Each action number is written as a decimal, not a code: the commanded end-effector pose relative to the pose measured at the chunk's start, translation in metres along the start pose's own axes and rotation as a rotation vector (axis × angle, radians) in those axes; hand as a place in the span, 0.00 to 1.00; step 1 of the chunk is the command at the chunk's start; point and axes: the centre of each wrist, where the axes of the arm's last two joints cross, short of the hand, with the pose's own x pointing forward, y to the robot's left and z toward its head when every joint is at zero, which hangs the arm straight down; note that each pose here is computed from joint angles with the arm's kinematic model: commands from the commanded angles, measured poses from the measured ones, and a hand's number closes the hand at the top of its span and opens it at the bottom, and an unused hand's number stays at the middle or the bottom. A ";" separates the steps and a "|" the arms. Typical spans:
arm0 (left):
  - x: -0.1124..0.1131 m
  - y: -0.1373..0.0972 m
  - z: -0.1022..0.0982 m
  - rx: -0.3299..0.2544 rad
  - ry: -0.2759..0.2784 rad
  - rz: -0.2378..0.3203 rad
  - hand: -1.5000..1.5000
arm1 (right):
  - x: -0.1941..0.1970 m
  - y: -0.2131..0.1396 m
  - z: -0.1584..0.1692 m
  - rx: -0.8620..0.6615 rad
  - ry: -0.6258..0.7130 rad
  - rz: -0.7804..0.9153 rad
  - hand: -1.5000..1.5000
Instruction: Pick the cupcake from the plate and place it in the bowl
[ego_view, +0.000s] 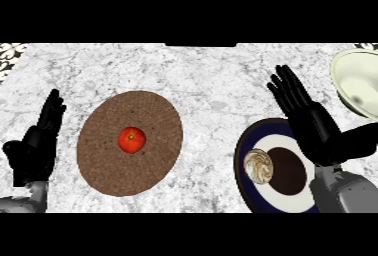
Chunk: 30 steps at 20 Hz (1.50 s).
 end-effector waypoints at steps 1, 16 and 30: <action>0.011 0.002 -0.007 0.010 0.009 0.025 0.50 | 0.017 -0.004 0.000 0.113 -0.118 0.033 1.00; -0.003 0.034 -0.021 -0.021 0.030 0.061 0.50 | -0.017 -0.126 0.124 0.326 -0.319 0.579 0.00; 0.001 0.024 -0.027 -0.077 0.014 0.069 0.50 | 0.078 -0.131 0.046 0.319 -0.265 0.706 0.00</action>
